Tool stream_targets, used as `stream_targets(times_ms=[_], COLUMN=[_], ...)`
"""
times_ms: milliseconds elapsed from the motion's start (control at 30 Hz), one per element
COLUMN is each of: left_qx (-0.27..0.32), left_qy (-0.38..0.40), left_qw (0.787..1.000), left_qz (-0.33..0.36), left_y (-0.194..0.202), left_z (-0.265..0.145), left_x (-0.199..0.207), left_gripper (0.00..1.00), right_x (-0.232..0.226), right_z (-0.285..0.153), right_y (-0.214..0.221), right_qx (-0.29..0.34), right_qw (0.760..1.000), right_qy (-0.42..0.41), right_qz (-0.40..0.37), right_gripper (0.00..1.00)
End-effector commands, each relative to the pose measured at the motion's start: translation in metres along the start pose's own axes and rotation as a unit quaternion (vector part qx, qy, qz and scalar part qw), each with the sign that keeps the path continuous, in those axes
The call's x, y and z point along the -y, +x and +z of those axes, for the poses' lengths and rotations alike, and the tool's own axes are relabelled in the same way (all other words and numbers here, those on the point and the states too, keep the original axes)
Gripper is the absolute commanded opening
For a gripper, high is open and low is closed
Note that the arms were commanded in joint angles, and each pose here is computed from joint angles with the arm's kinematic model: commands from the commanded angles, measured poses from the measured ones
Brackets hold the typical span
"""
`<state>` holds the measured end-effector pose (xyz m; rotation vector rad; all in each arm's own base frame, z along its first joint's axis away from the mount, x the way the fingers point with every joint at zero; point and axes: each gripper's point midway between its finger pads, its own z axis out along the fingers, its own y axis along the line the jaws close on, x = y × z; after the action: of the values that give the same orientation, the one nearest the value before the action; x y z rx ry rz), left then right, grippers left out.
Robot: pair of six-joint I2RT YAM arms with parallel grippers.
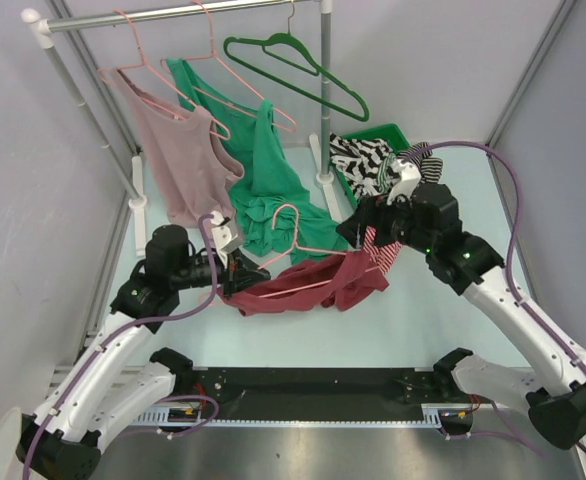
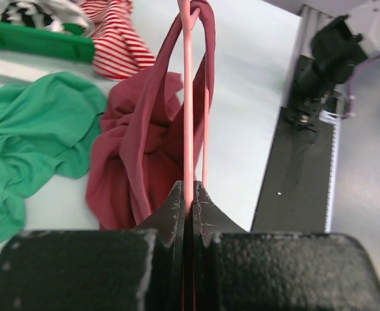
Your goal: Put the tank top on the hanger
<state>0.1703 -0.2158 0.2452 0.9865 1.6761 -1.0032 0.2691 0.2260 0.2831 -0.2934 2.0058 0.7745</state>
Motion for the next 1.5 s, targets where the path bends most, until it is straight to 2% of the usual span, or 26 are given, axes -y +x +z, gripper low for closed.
stream_targets(times_ms=[0,133,267,300,467,867,1000,1167,1267,1333,1400,1467], left_qx=[0.035,0.037,0.041,0.043,0.046,0.037,0.039,0.043,0.047,0.047,0.046,0.047], left_qy=[0.083,0.111,0.142,0.146,0.158,0.168,0.168,0.157,0.151,0.151,0.149,0.149], left_qw=[0.995,0.992,0.989,0.988,0.986,0.985,0.985,0.986,0.986,0.987,0.987,0.987], left_qz=[0.04,0.038,0.03,0.03,0.027,0.028,0.032,0.04,0.043,0.042,0.04,0.041], left_y=[-0.019,-0.02,-0.023,-0.024,-0.025,-0.024,-0.026,-0.028,-0.029,-0.03,-0.029,-0.029], left_z=[-0.004,-0.006,-0.011,-0.012,-0.017,-0.024,-0.026,-0.029,-0.03,-0.03,-0.03,-0.03], left_x=[0.031,0.038,0.043,0.043,0.044,0.045,0.046,0.043,0.041,0.04,0.039,0.039], left_gripper=[0.0,0.0,0.0,0.0,0.0,0.0,0.0,0.0,0.0,0.0,0.0,0.0], right_x=[-0.023,-0.043,-0.07,-0.069,-0.06,-0.066,-0.071,-0.076,-0.079,-0.081,-0.082,-0.082], right_z=[-0.03,-0.058,-0.079,-0.078,-0.073,-0.076,-0.078,-0.076,-0.076,-0.076,-0.077,-0.076], right_y=[-0.021,-0.02,0.007,0.012,0.038,0.067,0.077,0.09,0.094,0.094,0.093,0.092], right_qx=[0.031,0.048,0.023,0.018,-0.041,-0.1,-0.119,-0.145,-0.154,-0.155,-0.157,-0.153], right_qw=[0.996,0.983,0.951,0.946,0.941,0.92,0.912,0.906,0.902,0.9,0.898,0.899], right_qy=[-0.079,-0.142,-0.253,-0.259,-0.265,-0.325,-0.345,-0.348,-0.354,-0.357,-0.359,-0.358], right_qz=[-0.038,-0.107,-0.178,-0.196,-0.204,-0.193,-0.186,-0.192,-0.194,-0.197,-0.201,-0.203], right_gripper=[0.91,0.89,0.91,0.91,0.9,0.84,0.71,0.63,0.54,0.35,0.05,0.01])
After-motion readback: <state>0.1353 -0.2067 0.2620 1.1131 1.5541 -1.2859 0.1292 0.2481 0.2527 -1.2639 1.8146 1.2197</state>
